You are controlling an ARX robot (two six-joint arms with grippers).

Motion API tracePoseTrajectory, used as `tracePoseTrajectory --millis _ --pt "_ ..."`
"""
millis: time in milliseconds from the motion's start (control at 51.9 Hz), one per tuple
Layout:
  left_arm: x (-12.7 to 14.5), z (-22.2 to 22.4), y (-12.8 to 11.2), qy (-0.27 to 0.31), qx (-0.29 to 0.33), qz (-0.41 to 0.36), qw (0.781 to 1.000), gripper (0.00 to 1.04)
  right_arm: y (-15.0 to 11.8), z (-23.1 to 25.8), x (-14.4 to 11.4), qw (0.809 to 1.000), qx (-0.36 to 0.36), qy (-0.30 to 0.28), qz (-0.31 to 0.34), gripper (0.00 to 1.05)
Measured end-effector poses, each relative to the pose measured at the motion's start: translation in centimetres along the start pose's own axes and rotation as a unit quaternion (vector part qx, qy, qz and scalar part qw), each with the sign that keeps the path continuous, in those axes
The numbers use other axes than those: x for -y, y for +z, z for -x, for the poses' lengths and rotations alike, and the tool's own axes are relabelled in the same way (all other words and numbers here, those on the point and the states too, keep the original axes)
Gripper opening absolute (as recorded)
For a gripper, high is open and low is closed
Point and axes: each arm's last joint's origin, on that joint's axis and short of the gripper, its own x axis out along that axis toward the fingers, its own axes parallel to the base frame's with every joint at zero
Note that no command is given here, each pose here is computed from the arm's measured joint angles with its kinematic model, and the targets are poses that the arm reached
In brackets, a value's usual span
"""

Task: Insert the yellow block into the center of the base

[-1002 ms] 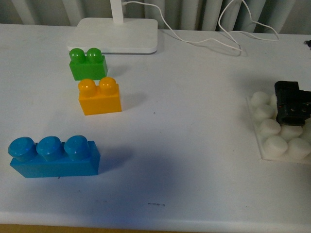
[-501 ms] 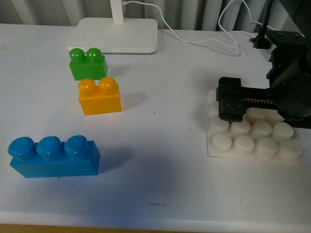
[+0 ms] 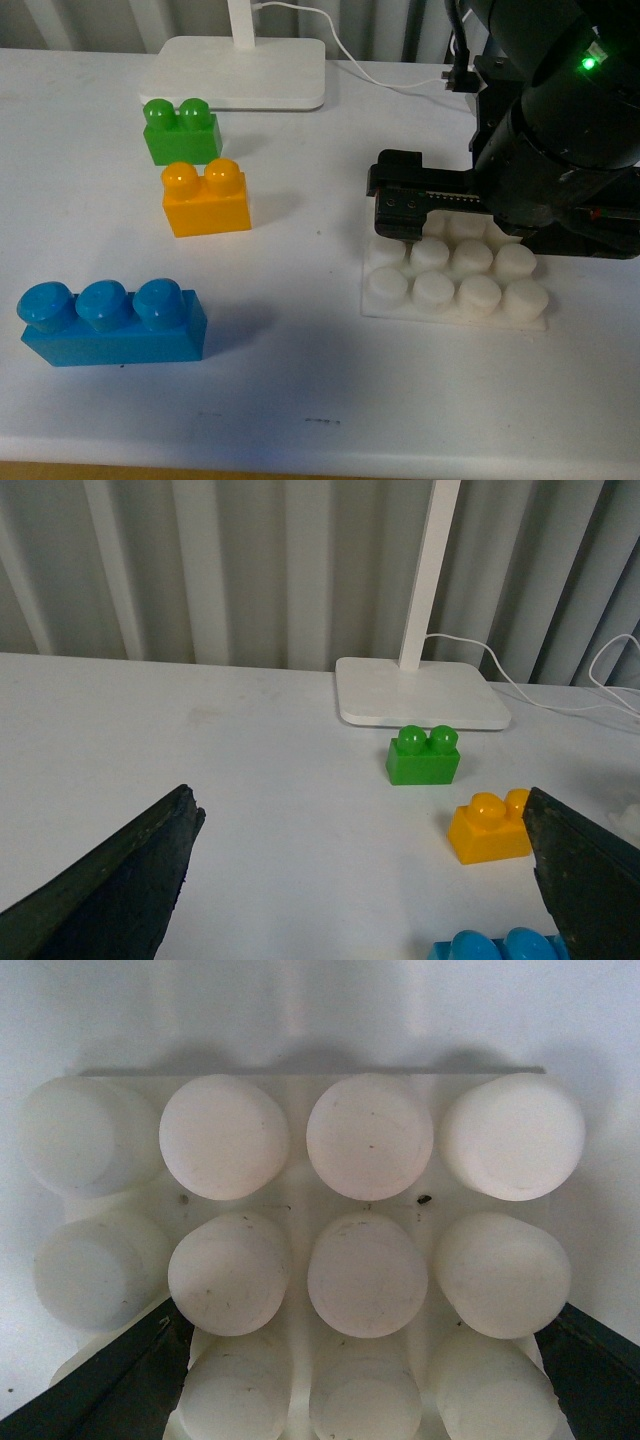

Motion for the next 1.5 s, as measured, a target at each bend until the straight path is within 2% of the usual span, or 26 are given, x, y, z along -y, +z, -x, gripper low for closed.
tracePoseTrajectory --millis 347,482,675,906,1060,1214,1503 --pt "0.0 0.0 0.0 0.000 0.000 0.000 1.000 0.98 0.0 0.1 -1.0 1.000 0.001 0.002 -0.001 0.96" --pt "0.0 0.0 0.0 0.000 0.000 0.000 1.000 0.98 0.5 0.6 -0.5 1.000 0.010 0.000 -0.007 0.96" --pt "0.0 0.0 0.0 0.000 0.000 0.000 1.000 0.98 2.1 3.9 1.1 0.998 0.063 0.004 -0.023 0.96" --pt "0.0 0.0 0.0 0.000 0.000 0.000 1.000 0.98 2.6 6.6 4.3 0.992 0.120 0.012 -0.028 0.96" --pt "0.0 0.0 0.0 0.000 0.000 0.000 1.000 0.98 2.1 9.3 8.1 0.985 0.163 0.042 -0.033 0.96" --pt "0.0 0.0 0.0 0.000 0.000 0.000 1.000 0.98 -0.1 11.9 11.0 0.972 0.221 0.075 -0.032 0.96" --pt "0.0 0.0 0.0 0.000 0.000 0.000 1.000 0.98 -3.9 14.2 14.7 0.941 0.323 0.087 -0.046 0.96"
